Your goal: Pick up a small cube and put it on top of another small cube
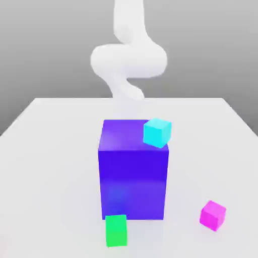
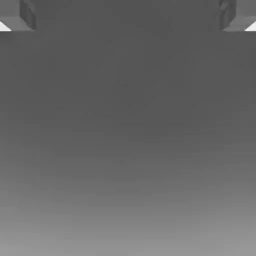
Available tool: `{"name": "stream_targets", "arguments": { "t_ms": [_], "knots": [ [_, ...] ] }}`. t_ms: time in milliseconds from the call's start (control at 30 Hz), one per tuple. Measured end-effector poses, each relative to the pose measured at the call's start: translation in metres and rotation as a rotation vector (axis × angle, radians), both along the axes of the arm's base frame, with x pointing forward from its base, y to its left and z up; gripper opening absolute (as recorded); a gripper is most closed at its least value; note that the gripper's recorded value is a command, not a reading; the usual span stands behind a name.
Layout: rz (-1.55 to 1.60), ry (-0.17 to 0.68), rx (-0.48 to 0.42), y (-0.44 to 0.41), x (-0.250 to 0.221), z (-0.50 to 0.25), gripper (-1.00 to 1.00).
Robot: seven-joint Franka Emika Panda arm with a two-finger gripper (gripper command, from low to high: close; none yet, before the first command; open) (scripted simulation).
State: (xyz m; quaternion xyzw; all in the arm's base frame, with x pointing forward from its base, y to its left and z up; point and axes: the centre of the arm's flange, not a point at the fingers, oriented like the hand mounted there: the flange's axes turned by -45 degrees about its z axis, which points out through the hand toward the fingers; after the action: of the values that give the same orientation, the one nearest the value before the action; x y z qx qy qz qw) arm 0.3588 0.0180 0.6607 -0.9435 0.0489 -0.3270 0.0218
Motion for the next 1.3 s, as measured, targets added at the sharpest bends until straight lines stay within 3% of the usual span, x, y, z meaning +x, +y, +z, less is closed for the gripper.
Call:
{"name": "stream_targets", "arguments": {
  "t_ms": [200, 333, 400, 533, 567, 800, 967, 1300],
  "knots": [
    [-0.221, 0.348, 0.123, 0.034, 0.007, -0.131, 0.0],
    [-0.401, 0.563, 0.157, 0.047, -0.009, -0.212, 0.0],
    [-0.467, 0.633, 0.161, 0.05, -0.016, -0.247, 0.0],
    [-0.489, 0.655, 0.161, 0.05, -0.018, -0.303, 0.0],
    [-0.489, 0.655, 0.161, 0.05, -0.019, -0.309, -1.0],
    [-0.488, 0.655, 0.166, 0.051, -0.019, -0.308, -1.0],
    [-0.486, 0.656, 0.166, 0.056, -0.021, -0.252, -1.0],
    [-0.426, 0.692, 0.178, 0.221, -0.155, -0.254, -1.0]
  ]
}}
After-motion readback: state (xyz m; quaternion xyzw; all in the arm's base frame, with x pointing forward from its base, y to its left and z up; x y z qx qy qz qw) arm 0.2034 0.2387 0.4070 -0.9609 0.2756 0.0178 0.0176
